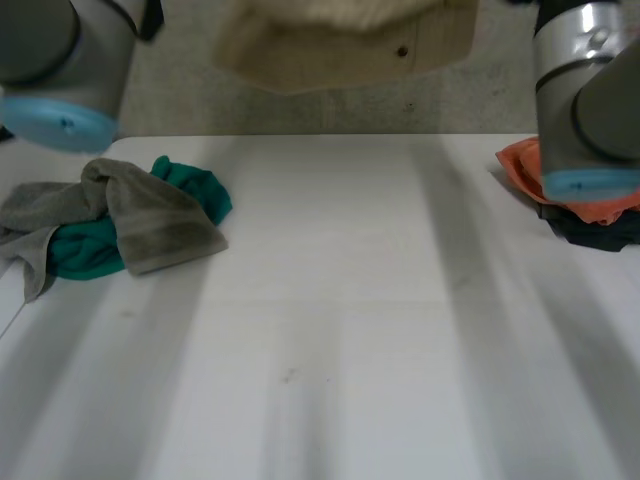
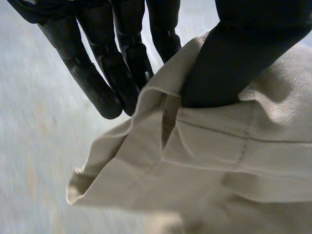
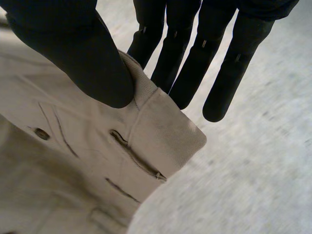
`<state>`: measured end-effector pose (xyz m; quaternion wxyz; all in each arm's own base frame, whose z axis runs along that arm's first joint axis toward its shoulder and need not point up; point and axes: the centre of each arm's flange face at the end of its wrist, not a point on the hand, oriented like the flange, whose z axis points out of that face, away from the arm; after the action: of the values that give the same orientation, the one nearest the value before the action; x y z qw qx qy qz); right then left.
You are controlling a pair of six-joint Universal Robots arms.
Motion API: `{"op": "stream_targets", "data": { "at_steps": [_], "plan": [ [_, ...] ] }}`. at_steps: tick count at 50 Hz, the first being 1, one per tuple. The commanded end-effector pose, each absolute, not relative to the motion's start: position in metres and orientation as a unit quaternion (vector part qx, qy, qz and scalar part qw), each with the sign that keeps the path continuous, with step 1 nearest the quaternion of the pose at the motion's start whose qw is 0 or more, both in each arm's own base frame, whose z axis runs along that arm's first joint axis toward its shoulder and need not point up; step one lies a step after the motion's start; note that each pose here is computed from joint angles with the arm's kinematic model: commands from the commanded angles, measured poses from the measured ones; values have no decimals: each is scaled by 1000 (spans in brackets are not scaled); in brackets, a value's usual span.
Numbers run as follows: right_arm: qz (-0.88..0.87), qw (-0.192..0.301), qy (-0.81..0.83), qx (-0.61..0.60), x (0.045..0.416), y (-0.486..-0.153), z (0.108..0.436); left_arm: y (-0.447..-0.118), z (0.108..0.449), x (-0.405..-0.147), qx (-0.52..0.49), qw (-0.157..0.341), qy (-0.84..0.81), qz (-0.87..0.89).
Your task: Fold the laundry.
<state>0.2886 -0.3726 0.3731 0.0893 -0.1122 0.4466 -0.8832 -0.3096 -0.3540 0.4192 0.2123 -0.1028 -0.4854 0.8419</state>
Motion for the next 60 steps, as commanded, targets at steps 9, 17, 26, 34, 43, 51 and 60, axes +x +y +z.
{"op": "stream_targets", "data": {
  "at_steps": [9, 17, 26, 34, 43, 51, 60],
  "plan": [
    [-689, 70, 669, -270, 286, -373, 153, -343, 164, -318, -235, 125, -717, 644],
    [-601, 15, 723, -340, 263, -342, 120, -308, 164, -298, -303, 64, -768, 561],
    [-537, -3, 748, -390, 246, -288, 183, -251, 185, -274, -362, 38, -813, 454],
    [-430, -24, 770, -471, 226, -239, 212, -199, 190, -254, -463, 26, -807, 366],
    [-390, -21, 758, -522, 222, -217, 202, -192, 191, -256, -498, 22, -785, 367],
    [-418, -15, 763, -493, 224, -219, 190, -229, 219, -273, -462, 16, -745, 481],
    [-426, -6, 768, -478, 226, -215, 182, -291, 203, -311, -453, 14, -689, 566]
  ]
}}
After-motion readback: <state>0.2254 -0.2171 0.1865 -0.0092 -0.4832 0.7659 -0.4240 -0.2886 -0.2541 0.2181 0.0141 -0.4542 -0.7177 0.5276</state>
